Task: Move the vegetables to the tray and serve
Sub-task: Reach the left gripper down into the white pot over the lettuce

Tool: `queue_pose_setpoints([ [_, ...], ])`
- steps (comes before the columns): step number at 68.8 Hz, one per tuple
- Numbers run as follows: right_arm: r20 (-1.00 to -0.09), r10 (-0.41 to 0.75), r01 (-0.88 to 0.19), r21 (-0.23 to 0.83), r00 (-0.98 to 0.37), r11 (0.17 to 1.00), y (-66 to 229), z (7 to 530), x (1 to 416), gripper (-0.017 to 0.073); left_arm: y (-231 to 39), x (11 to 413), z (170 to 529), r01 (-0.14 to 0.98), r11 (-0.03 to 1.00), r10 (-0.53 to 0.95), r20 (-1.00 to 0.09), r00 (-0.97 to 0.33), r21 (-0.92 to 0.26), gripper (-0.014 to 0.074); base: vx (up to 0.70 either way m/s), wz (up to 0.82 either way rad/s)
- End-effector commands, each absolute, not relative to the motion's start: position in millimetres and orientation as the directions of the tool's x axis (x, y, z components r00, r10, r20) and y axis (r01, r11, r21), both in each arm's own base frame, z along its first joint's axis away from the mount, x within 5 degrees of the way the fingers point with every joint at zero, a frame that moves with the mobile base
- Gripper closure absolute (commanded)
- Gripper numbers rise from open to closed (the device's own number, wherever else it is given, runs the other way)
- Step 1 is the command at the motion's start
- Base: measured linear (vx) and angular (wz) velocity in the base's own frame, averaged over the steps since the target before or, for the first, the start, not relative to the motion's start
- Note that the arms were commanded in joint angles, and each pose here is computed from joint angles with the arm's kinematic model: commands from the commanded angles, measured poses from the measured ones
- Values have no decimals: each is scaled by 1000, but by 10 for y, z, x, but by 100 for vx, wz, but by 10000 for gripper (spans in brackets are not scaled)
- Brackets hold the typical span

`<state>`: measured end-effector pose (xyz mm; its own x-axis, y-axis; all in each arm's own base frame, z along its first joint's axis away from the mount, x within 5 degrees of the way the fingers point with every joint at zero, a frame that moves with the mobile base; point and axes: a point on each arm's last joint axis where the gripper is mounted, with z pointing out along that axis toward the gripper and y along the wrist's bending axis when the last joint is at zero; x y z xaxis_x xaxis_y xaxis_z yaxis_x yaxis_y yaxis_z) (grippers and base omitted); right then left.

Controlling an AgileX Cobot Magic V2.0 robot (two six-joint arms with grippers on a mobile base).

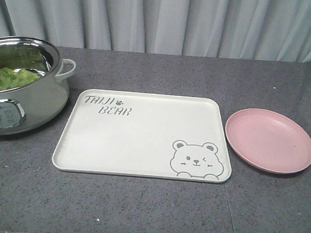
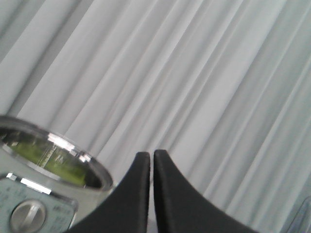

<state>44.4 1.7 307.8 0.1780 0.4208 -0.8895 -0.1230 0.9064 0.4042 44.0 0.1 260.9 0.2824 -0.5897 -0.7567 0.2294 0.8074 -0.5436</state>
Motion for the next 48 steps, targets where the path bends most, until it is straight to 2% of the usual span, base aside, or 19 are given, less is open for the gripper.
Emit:
queue_pose_setpoints([
  [1, -918, 330, -104, 314, 219, 944, 12, 3479, 488, 490, 8, 272, 2985, 302, 806, -592, -708, 386, -509, 587, 0, 0],
  [6, -920, 320, -105, 304, 227, 947, 14, 3650, 532, 396, 5, 184, 3168, 313, 805, -593, -706, 387, -504, 570, 0, 0],
  [16, -907, 358, -118, 339, 224, 933, 21, 3757, 655, 78, -3, 84, 3337, 310, 804, -593, -720, 360, -507, 489, 0, 0],
  [22, -914, 351, -109, 335, 203, 936, 23, 3741, 713, -48, 0, 70, 3362, 325, 795, -605, -703, 373, -512, 420, 0, 0],
  [30, -911, 363, -110, 347, 195, 931, 24, 3735, 729, -85, 7, 57, 3385, 368, 738, -674, -642, 365, -566, 337, 0, 0],
  [38, -926, 320, -98, 306, 198, 947, 23, 3733, 735, -74, -1, 77, 3358, 341, 759, -650, -676, 348, -554, 262, 0, 0],
  [48, -930, 314, -93, 302, 189, 949, 22, 3724, 737, -59, -23, 142, 3296, 275, 782, -621, -741, 255, -560, 151, 0, 0],
])
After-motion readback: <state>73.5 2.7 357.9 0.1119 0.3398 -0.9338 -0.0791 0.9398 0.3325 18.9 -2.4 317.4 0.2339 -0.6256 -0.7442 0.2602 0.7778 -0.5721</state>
